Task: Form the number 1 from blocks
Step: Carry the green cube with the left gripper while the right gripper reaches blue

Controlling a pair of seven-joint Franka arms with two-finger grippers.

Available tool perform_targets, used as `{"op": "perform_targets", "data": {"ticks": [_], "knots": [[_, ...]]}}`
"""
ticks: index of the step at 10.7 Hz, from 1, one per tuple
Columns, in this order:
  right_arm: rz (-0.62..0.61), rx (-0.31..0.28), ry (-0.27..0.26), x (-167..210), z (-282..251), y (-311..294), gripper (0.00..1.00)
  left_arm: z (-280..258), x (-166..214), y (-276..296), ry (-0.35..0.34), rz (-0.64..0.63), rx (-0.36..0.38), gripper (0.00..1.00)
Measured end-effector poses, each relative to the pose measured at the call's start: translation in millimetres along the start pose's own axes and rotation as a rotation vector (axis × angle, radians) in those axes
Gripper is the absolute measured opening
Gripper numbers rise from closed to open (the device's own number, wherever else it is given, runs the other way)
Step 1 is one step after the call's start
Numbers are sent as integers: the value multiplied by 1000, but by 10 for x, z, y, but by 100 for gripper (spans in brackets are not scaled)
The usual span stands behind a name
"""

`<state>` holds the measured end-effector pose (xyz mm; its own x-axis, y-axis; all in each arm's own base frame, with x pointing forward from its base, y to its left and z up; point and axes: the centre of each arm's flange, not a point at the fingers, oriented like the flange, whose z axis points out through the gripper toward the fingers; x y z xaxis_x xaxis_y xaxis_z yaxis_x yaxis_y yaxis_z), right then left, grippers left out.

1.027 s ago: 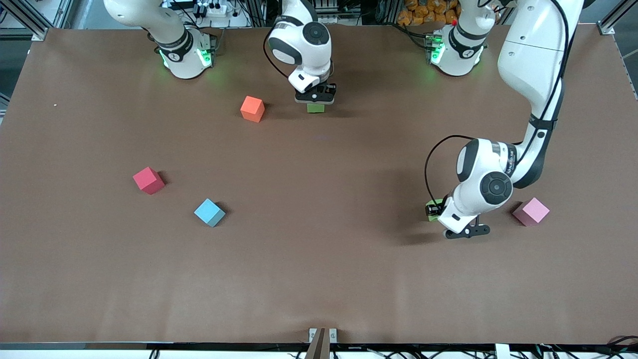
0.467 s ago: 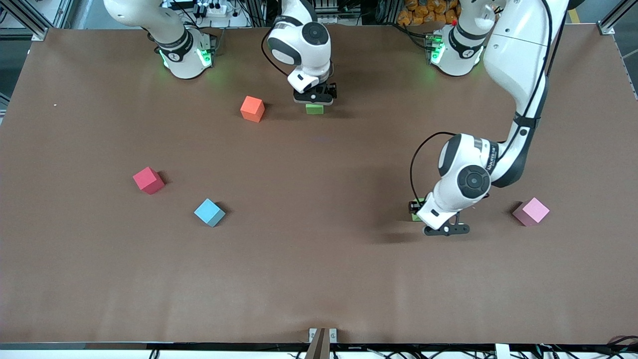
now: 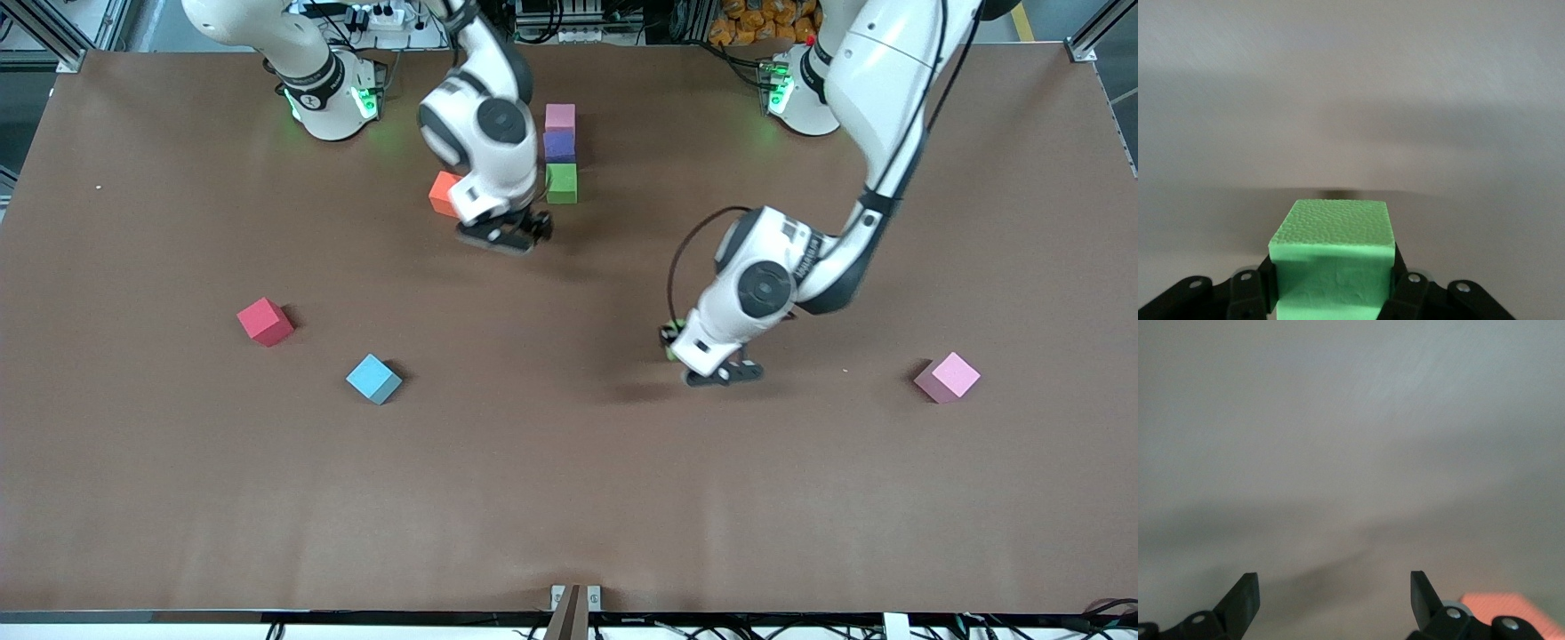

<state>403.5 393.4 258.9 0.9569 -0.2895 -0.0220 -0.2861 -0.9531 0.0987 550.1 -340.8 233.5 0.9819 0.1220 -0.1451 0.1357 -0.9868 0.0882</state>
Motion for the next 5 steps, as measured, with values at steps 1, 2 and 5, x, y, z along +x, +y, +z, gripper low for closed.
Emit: {"op": "perform_targets", "data": {"ticks": [1, 2, 5], "knots": [[48, 4, -3, 342, -35, 169, 100, 35, -230, 208, -14, -6, 1, 61], [106, 17, -1, 673, -87, 340, 100, 78, -498, 443, -16, -7, 16, 61], [287, 68, 20, 1615, -319, 923, 100, 257, -1429, 1115, -7, -22, 63, 61]]}}
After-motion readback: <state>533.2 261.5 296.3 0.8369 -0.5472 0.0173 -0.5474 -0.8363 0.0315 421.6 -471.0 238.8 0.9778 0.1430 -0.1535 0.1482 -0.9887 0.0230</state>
